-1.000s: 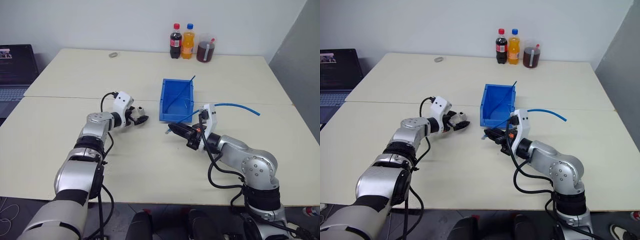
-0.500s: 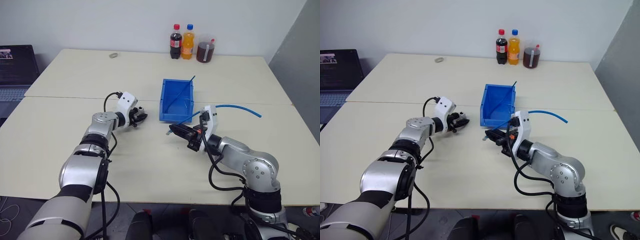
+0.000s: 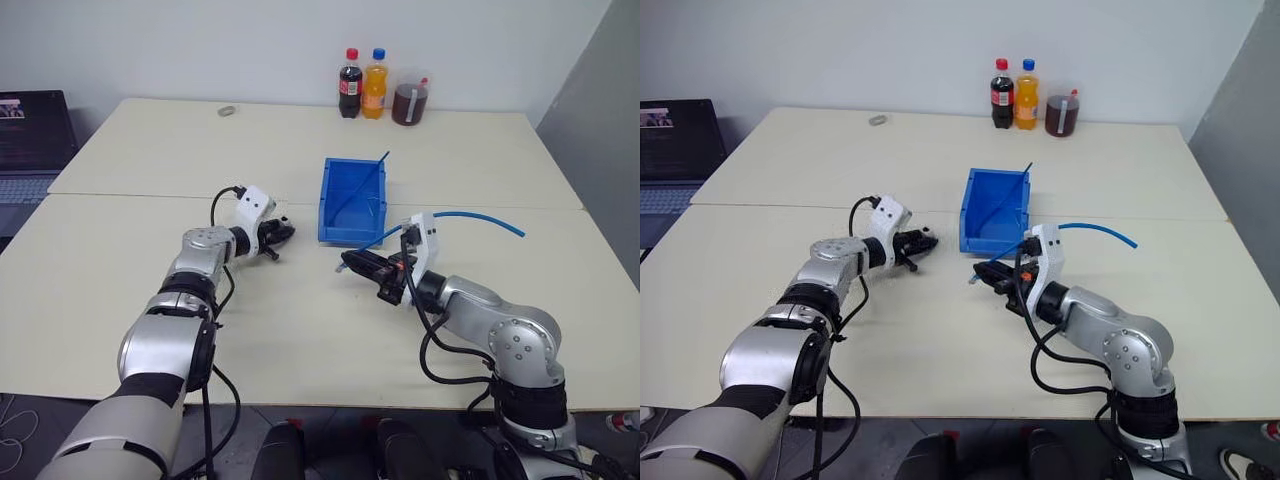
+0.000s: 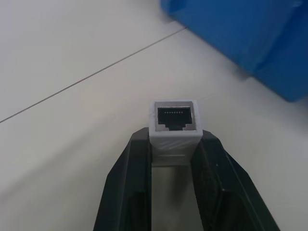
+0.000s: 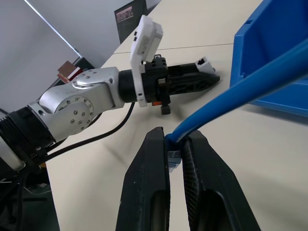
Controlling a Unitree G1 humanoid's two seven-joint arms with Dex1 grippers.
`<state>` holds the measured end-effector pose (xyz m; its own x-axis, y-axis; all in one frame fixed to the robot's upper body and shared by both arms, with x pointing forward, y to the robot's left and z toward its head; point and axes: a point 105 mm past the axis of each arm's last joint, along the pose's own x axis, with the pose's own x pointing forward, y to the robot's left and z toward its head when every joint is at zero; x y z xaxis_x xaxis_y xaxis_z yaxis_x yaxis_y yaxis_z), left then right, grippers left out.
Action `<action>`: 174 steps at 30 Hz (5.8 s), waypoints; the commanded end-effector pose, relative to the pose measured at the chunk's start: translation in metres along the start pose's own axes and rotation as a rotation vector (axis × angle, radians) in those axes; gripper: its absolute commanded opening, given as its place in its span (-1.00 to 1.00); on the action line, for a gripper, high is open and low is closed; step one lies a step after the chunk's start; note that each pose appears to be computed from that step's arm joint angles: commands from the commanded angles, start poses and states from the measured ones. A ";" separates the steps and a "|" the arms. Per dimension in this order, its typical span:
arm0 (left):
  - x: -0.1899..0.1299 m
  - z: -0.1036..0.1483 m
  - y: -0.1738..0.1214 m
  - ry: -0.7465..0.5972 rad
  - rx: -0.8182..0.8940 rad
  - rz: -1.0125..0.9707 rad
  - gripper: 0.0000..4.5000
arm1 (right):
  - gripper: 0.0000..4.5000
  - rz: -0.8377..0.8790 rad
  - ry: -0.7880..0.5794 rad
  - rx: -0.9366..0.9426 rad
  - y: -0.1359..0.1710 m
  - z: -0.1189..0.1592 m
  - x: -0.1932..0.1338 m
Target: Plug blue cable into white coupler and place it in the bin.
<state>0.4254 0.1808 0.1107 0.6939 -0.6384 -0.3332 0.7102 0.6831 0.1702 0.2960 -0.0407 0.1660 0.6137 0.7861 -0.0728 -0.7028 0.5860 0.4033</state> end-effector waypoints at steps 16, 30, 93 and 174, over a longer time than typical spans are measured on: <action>-0.039 -0.019 -0.119 0.096 0.355 -0.618 -0.65 | -0.96 0.103 0.075 -0.393 0.013 -0.005 -0.026; -0.031 -0.038 -0.118 0.182 0.368 -0.661 -0.65 | -0.96 0.299 0.037 -0.589 0.019 -0.018 0.007; -0.036 -0.043 -0.121 0.192 0.378 -0.682 -0.65 | -0.96 0.528 0.418 -0.828 0.005 -0.074 0.059; -0.043 0.107 -0.055 -0.248 0.210 0.012 1.00 | 0.99 -0.009 0.342 -0.624 -0.105 0.133 0.000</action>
<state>0.3697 0.1199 0.2061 0.6667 -0.7357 -0.1190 0.7237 0.6010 0.3392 0.4243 -0.1230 0.2243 0.5438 0.7100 -0.4473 -0.8279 0.5411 -0.1476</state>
